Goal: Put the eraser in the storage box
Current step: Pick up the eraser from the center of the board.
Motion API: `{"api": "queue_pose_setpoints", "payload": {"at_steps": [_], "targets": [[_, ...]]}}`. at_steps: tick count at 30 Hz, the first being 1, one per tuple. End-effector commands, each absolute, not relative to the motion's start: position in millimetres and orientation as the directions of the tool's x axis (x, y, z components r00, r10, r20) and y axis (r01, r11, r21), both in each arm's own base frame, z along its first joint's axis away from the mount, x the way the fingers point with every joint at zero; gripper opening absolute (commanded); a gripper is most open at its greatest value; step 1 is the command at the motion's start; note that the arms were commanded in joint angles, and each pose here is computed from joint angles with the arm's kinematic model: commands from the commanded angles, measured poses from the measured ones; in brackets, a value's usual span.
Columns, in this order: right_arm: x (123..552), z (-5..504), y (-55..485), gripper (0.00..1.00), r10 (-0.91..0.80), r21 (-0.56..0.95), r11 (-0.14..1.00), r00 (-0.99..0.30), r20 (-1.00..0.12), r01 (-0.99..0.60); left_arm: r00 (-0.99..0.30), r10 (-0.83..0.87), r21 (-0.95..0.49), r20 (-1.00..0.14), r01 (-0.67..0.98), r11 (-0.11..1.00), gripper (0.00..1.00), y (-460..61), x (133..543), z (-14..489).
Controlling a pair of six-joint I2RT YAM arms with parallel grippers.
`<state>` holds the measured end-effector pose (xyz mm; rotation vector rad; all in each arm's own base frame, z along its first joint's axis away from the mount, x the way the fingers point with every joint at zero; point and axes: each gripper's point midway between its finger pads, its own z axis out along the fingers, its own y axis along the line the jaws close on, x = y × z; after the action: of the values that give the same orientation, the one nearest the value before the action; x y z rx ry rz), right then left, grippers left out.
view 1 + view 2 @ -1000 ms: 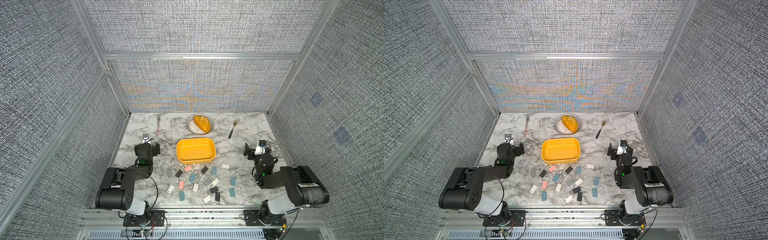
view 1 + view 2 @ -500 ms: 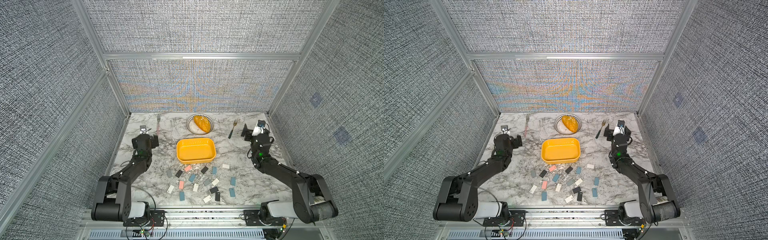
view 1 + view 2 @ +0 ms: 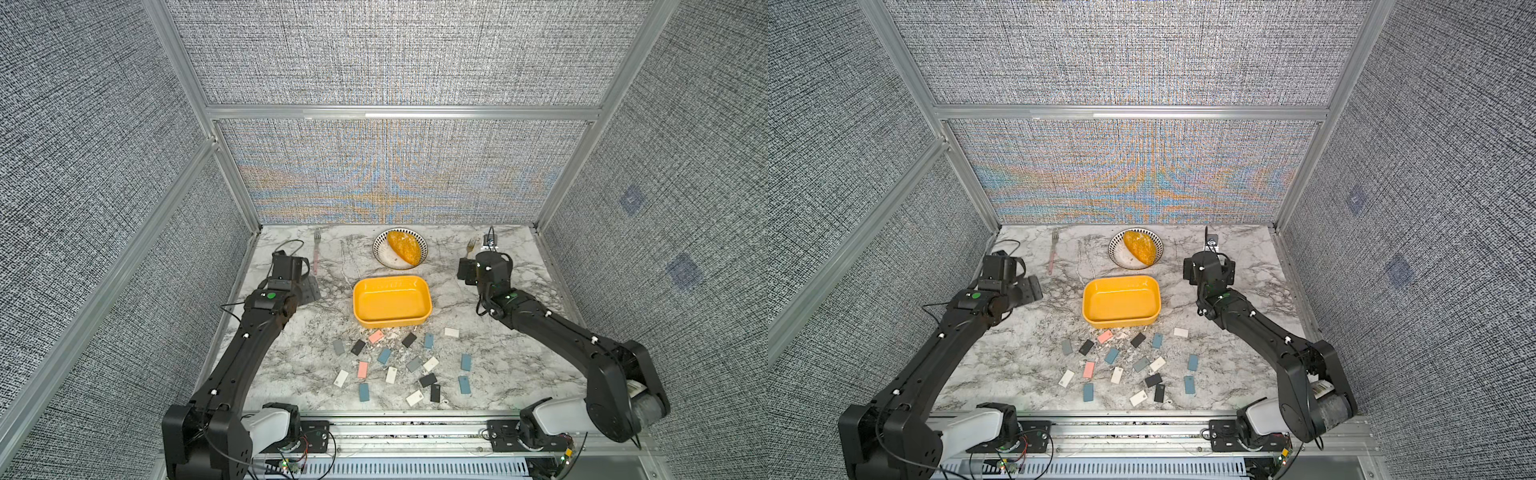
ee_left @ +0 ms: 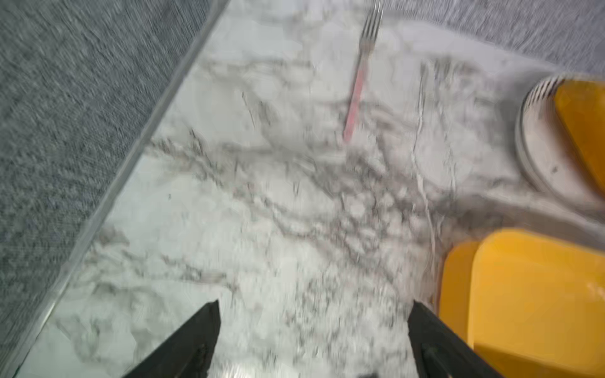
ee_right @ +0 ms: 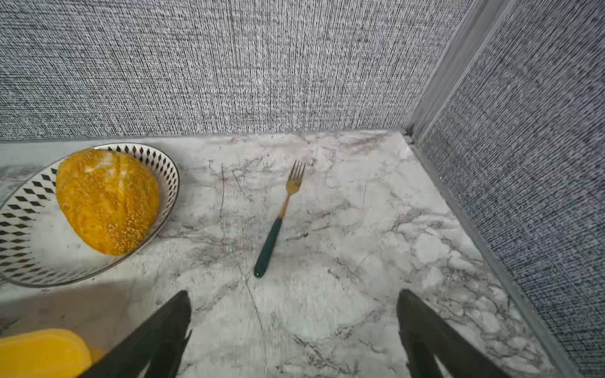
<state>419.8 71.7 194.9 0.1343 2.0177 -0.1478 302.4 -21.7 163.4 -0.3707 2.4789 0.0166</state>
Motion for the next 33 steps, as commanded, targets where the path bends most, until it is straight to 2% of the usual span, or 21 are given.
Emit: {"api": "queue_pose_setpoints", "payload": {"at_steps": [1,4,10,19,33], "targets": [[407,167,77,0.98,0.09,0.05,0.995,-0.559,-0.824,0.086,-0.833,-0.296,-0.081,-0.467,-0.293,0.953,0.9,-29,257,142],[406,162,76,0.98,0.1,0.07,0.995,-0.579,-0.809,0.074,-0.853,-0.307,-0.121,-0.421,-0.283,0.951,0.88,-44,244,135],[403,133,84,0.98,0.097,0.088,0.995,-0.658,-0.747,0.047,-0.919,-0.23,-0.066,-0.322,-0.22,0.973,0.86,-76,230,95],[398,121,80,0.98,0.103,0.093,0.994,-0.67,-0.735,0.05,-0.933,-0.216,-0.092,-0.287,-0.198,0.976,0.84,-112,236,61],[396,119,73,0.98,0.135,0.132,0.99,-0.666,-0.733,0.055,-0.95,-0.233,-0.01,-0.209,-0.237,0.972,0.78,-110,228,25]]}}
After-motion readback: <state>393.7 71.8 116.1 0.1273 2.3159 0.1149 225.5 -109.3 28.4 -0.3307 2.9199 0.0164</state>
